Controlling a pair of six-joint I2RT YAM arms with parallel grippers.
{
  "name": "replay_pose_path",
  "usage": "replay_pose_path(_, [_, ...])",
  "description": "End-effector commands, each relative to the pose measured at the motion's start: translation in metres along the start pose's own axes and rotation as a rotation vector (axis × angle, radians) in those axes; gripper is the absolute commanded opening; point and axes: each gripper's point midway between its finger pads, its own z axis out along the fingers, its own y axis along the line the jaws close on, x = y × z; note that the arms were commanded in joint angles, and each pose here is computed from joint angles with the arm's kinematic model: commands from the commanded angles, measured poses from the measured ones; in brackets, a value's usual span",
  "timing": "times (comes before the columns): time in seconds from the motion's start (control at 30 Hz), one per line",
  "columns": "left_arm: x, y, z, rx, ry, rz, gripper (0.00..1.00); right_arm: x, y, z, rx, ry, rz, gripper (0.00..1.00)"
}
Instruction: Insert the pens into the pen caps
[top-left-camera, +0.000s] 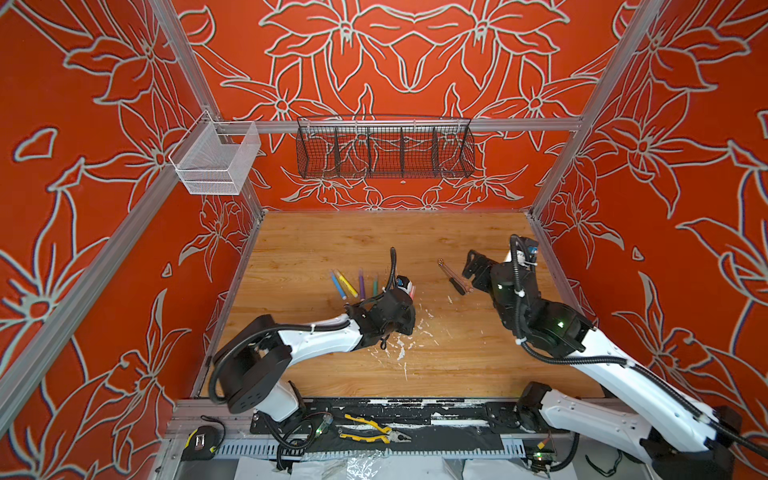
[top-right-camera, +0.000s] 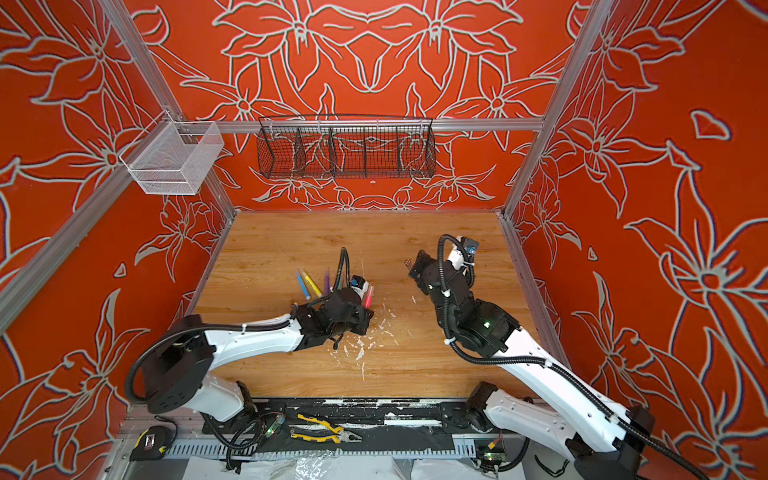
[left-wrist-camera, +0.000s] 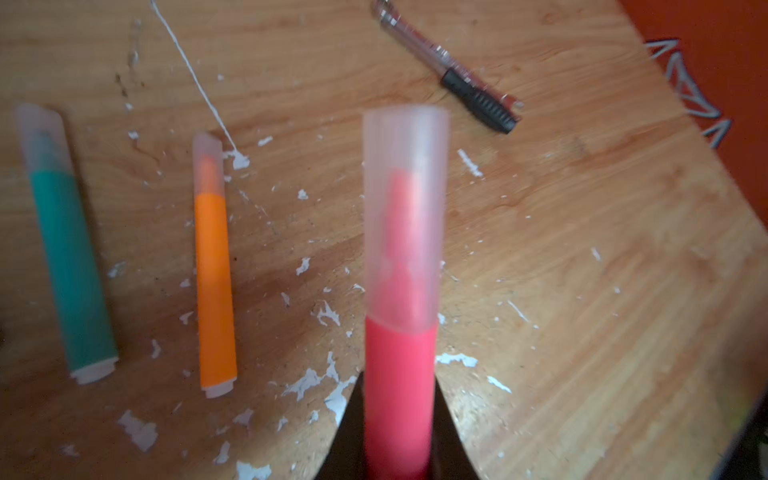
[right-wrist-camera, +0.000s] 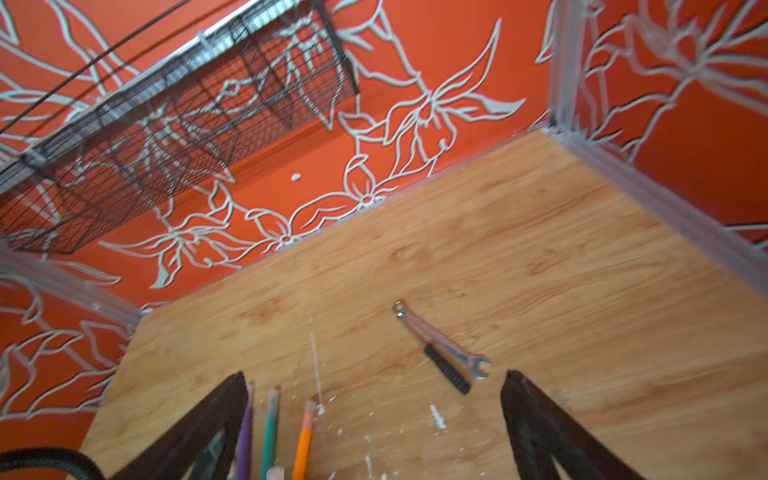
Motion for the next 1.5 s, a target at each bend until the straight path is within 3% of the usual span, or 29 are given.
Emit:
replay_pose_path(0.0, [-0.009,-0.004,0.013,-0.036,0.006,-0.085,0.00,-0.010,-0.043,0.002,0.199,-0.109,-0.213,0.98])
replay_pose_path(0.13, [0.005,0.000,0.034,-0.097,0.095,-0.102,0.00,0.006,-0.071,0.020,0.297,-0.140,-0.397,0.98])
replay_pose_path(0.23, [0.017,0.008,0.045,-0.153,0.151,-0.124,0.00,0.043,-0.079,0.040,0.227,-0.119,-0.525,0.98])
replay_pose_path(0.37, [0.023,0.008,0.053,-0.176,0.202,-0.119,0.18,0.068,-0.109,0.054,0.267,-0.120,-0.573,0.98])
replay_pose_path(0.57, [-0.005,0.008,0.034,-0.223,0.156,-0.067,0.53,0.083,-0.142,0.070,0.320,-0.111,-0.536,0.98])
replay_pose_path(0.6, [-0.017,0.010,0.024,-0.244,0.124,-0.051,0.67,0.084,-0.148,0.073,0.342,-0.105,-0.542,0.98])
replay_pose_path(0.63, [-0.027,0.012,0.014,-0.264,0.093,-0.034,0.88,0.085,-0.154,0.076,0.367,-0.100,-0.540,0.98])
replay_pose_path(0.67, [-0.040,0.017,-0.001,-0.294,0.050,-0.022,0.98,0.087,-0.158,0.079,0.383,-0.095,-0.539,0.98])
replay_pose_path(0.77, [-0.078,0.048,-0.050,-0.411,-0.096,-0.011,0.97,0.095,-0.170,0.094,0.396,-0.092,-0.524,0.98])
replay_pose_path(0.87, [-0.105,0.113,-0.106,-0.599,-0.277,-0.054,0.98,0.094,-0.176,0.107,0.402,-0.126,-0.538,0.98])
replay_pose_path(1.0, [-0.098,0.210,-0.150,-0.703,-0.426,-0.154,0.97,0.098,-0.169,0.128,0.383,-0.073,-0.603,0.98])
replay_pose_path(1.13, [-0.072,0.261,-0.162,-0.743,-0.548,-0.130,0.97,0.104,-0.162,0.137,0.334,-0.037,-0.602,0.98])
replay_pose_path(1.17, [-0.070,0.272,-0.169,-0.792,-0.584,-0.119,0.97,0.112,-0.162,0.136,0.260,-0.060,-0.563,0.98])
replay_pose_path(1.23, [-0.065,0.282,-0.169,-0.819,-0.575,-0.111,0.97,0.111,-0.165,0.135,0.223,-0.126,-0.527,0.98])
replay_pose_path(1.33, [-0.054,0.300,-0.160,-0.856,-0.546,-0.121,0.97,0.115,-0.167,0.138,0.222,-0.055,-0.524,0.98])
replay_pose_path(1.47, [-0.048,0.326,-0.148,-0.920,-0.511,-0.159,0.97,0.127,-0.167,0.146,0.150,-0.060,-0.514,0.97])
